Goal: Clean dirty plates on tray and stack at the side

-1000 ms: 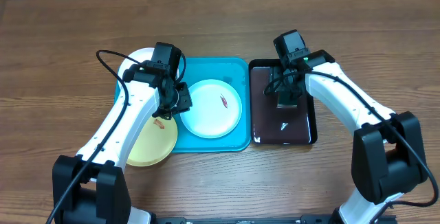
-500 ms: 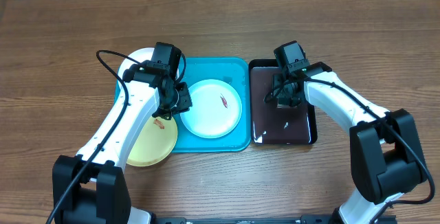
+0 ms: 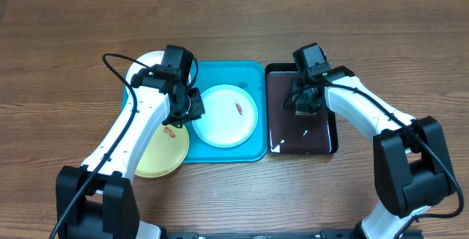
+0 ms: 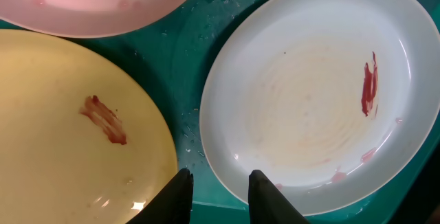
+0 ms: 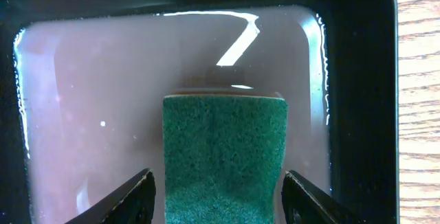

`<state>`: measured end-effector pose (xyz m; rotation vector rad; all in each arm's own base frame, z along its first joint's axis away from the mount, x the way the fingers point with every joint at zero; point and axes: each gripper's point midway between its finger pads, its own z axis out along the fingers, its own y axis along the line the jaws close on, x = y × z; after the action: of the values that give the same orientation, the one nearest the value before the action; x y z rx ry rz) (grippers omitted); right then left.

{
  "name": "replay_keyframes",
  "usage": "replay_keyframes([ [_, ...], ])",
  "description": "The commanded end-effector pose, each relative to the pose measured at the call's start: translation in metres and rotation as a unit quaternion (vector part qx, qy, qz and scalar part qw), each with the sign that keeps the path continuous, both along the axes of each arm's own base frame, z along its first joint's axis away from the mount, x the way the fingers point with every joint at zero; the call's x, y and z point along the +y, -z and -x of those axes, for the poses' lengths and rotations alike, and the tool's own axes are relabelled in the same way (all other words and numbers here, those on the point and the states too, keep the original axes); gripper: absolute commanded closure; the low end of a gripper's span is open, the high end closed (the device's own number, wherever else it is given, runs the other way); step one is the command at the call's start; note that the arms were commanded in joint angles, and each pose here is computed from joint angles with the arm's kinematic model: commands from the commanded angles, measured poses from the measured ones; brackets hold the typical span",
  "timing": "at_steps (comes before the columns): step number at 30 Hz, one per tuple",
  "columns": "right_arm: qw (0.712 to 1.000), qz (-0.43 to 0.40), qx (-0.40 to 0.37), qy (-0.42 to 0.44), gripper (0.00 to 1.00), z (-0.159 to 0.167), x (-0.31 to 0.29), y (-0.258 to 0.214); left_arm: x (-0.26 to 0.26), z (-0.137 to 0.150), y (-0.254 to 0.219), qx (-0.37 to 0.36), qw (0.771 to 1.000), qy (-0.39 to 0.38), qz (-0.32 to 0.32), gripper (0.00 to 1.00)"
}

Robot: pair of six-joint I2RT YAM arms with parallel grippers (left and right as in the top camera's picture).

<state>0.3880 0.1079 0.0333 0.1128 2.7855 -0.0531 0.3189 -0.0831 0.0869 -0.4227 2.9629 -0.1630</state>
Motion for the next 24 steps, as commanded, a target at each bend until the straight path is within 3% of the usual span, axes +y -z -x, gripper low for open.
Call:
replay_keyframes([
  [1, 1.000, -0.009, -0.024, 0.012, 0.39, -0.010, 0.001, -0.026, -0.001, 0.001, -0.003, -0.004, 1.000, 0.002, -0.001, 0.71],
  [4, 0.998, -0.022, -0.060, 0.017, 0.41, -0.017, -0.001, -0.062, -0.001, 0.000, -0.003, -0.004, 1.000, 0.002, -0.002, 0.71],
  [7, 0.995, -0.034, -0.083, 0.044, 0.51, -0.021, -0.013, -0.080, -0.001, 0.000, -0.003, -0.005, 1.000, 0.001, -0.002, 0.71],
  [10, 0.992, -0.041, -0.083, 0.091, 0.69, -0.025, -0.037, -0.079, -0.001, 0.000, -0.003, -0.005, 1.000, 0.001, -0.002, 0.72],
  [13, 0.986, -0.046, -0.076, 0.141, 0.96, -0.025, -0.065, -0.072, -0.001, 0.000, -0.003, -0.005, 1.000, 0.001, -0.002, 0.71],
  [18, 0.981, -0.044, -0.061, 0.178, 0.96, -0.023, -0.096, -0.059, -0.001, 0.000, -0.003, -0.005, 1.000, 0.001, -0.002, 0.72],
  [24, 0.982, -0.069, -0.025, 0.175, 0.96, -0.019, -0.091, -0.036, -0.001, 0.000, -0.003, -0.005, 1.000, 0.001, -0.002, 0.72],
])
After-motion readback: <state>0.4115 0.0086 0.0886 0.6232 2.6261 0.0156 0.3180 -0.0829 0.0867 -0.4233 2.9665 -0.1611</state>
